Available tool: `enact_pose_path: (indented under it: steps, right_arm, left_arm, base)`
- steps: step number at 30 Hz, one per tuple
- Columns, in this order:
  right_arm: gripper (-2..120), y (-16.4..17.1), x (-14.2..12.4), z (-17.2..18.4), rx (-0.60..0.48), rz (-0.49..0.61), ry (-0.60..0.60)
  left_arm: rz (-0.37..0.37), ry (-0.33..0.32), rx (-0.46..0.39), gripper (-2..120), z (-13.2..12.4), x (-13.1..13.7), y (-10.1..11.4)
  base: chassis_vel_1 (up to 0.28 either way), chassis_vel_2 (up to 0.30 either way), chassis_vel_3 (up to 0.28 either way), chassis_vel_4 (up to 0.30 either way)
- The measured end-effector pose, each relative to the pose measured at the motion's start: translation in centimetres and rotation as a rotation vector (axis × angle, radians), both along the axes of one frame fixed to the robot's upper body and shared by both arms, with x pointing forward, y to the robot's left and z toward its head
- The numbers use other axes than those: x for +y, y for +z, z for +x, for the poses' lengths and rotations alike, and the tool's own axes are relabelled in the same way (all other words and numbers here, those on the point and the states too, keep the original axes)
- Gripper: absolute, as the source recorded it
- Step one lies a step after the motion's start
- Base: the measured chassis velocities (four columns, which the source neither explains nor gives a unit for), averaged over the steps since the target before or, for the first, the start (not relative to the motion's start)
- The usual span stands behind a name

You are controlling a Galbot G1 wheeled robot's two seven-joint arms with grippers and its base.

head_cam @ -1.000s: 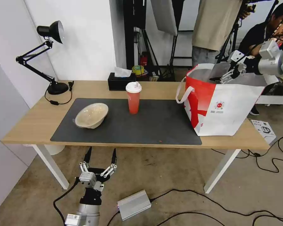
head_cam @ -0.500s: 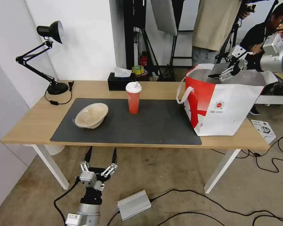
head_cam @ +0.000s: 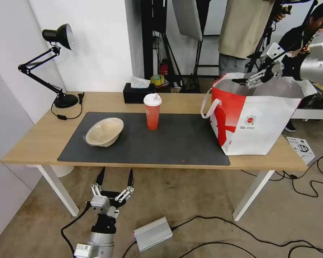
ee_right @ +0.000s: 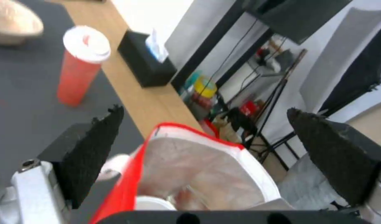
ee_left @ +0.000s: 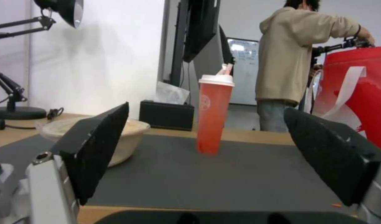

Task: Pick up the trash from the table and place it into the takeout bag.

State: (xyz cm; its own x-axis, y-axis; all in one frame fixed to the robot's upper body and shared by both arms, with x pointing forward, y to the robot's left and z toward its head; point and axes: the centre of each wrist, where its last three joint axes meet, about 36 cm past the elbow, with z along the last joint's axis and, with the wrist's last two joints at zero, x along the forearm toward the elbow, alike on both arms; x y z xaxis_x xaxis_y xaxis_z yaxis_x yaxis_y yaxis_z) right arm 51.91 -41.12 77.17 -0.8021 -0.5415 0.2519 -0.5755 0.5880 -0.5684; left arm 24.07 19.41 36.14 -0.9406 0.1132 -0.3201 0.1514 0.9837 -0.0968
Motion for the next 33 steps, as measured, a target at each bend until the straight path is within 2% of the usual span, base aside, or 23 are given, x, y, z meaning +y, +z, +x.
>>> enact_pose_path:
  steps: [7, 11, 15, 16, 18, 19, 24, 30, 33]
  right_arm:
    - [100, -2.1, 0.0, -4.9, -0.044, 0.072, -0.042]
    - [100, -4.0, 1.5, -8.3, -0.108, 0.106, -0.042]
    - [100, -5.2, 2.8, -9.1, -0.123, 0.127, -0.046]
    - [100, -5.7, 5.0, -9.6, -0.182, 0.183, -0.06]
    - [100, -6.5, 7.4, -10.0, -0.218, 0.24, -0.054]
    - [100, -6.5, 7.4, -10.0, -0.218, 0.24, -0.054]
    - [100, -8.4, 11.3, -10.1, -0.273, 0.359, -0.051]
    - [100, -9.9, 11.5, -10.8, -0.32, 0.409, -0.077]
    - [100, -12.7, 11.4, -11.8, -0.303, 0.434, -0.094]
  left_arm:
    - [0.002, -0.001, 0.001, 100, 0.1, 0.1, -0.1]
    - [-0.001, 0.001, 0.0, 100, 0.1, 0.0, -0.1]
    - [-0.008, 0.006, 0.002, 100, 0.1, -0.1, -0.2]
    - [-0.018, 0.022, 0.004, 100, -0.5, -0.2, -0.3]
    - [-0.022, 0.046, -0.003, 100, -1.0, 0.0, -0.1]
    - [-0.022, 0.046, -0.003, 100, -1.0, 0.0, -0.1]
    - [-0.028, 0.097, -0.017, 100, -1.6, 0.4, 0.4]
    - [-0.029, 0.1, -0.022, 100, -1.5, 0.2, 0.6]
    - [-0.026, 0.097, -0.02, 100, -1.4, 0.0, 0.6]
  base:
    - [0.0, 0.0, 0.0, 0.0]
    - [0.0, 0.0, 0.0, 0.0]
    - [0.0, 0.0, 0.0, 0.0]
    - [0.0, 0.0, 0.0, 0.0]
    - [0.0, 0.0, 0.0, 0.0]
    - [0.0, 0.0, 0.0, 0.0]
    - [0.0, 0.0, 0.0, 0.0]
    - [0.0, 0.0, 0.0, 0.0]
    - [0.0, 0.0, 0.0, 0.0]
